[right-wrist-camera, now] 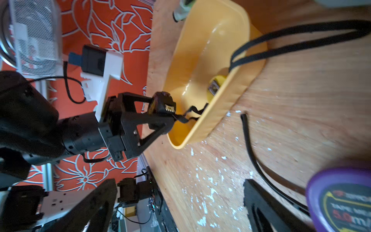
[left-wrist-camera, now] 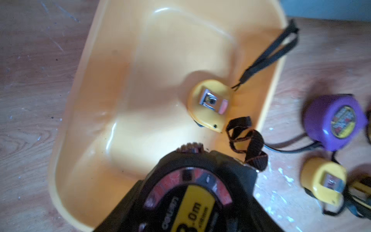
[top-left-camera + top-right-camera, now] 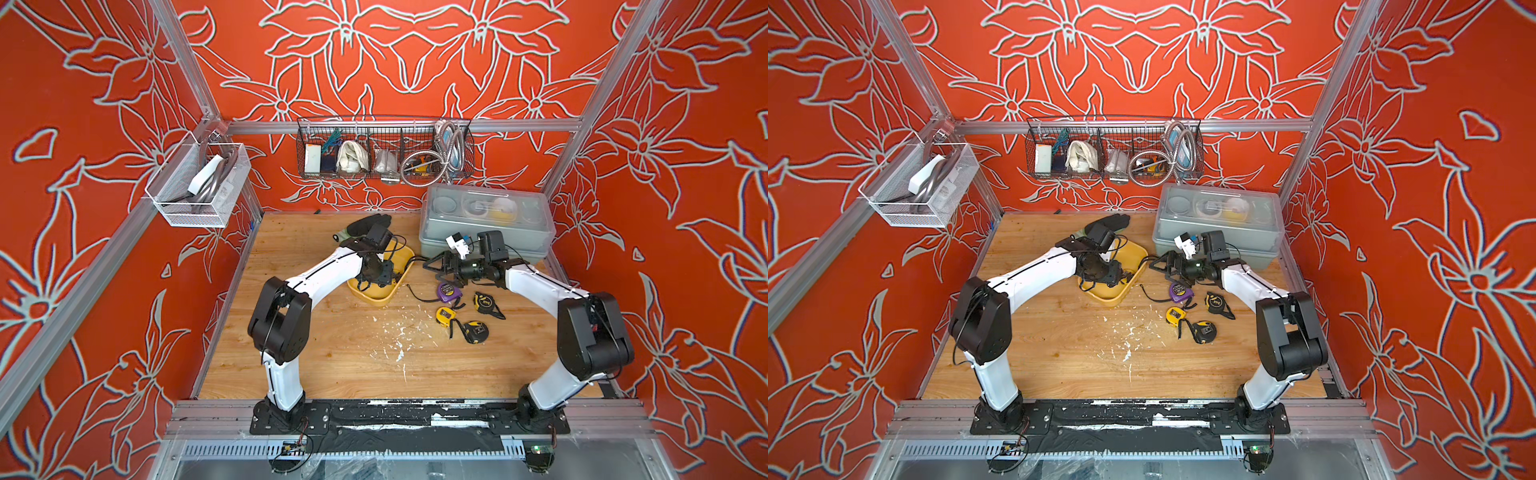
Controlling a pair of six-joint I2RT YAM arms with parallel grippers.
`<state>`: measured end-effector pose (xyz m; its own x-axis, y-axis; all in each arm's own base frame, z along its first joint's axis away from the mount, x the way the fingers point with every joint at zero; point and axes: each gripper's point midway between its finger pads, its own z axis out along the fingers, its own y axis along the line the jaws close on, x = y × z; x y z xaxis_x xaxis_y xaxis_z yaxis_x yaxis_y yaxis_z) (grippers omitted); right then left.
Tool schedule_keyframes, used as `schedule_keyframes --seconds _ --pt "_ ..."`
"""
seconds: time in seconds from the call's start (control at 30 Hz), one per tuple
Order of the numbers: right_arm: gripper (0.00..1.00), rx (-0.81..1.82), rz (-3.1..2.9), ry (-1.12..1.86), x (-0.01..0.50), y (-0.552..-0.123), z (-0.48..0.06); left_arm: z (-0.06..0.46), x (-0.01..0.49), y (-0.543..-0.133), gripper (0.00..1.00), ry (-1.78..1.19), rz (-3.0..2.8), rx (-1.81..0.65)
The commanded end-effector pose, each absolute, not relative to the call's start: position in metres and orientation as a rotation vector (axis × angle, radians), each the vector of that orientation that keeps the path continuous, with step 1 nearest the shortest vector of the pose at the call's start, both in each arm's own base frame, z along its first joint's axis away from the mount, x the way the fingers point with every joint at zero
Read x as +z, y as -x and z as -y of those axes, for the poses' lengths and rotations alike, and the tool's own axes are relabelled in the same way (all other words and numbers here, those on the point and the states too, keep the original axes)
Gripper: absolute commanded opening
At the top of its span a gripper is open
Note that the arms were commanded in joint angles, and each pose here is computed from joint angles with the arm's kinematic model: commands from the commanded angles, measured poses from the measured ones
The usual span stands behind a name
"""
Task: Take the tape measure out of the storage box
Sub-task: Pick up the tape measure from the storage box, then place the tape measure at the center of the board.
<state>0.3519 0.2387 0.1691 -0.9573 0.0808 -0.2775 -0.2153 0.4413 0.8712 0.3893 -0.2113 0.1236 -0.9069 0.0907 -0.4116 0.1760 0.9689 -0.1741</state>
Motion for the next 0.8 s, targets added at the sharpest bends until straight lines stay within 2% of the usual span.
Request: schedule_keyframes --seconds 0.0,0.3,0.5,0.77 --pt "1.00 1.685 -2.383 0.147 0.191 -0.347 -0.255 0.232 0.158 -0.372 0.43 -0.369 -2.632 -0.473" --pt "1.00 1.760 -2.409 0.233 0.190 -0.324 -0.288 0.258 0.194 -0.343 0.42 -0.555 -2.521 -0.715" --pt "0.99 1.806 -2.403 0.215 0.190 -0.324 -0.296 0.273 0.205 -0.327 0.42 -0.656 -2.481 -0.767" --pt "0.88 1.871 -2.426 0.223 0.190 -0.315 -0.308 0.283 0.210 -0.319 0.42 -0.717 -2.452 -0.748"
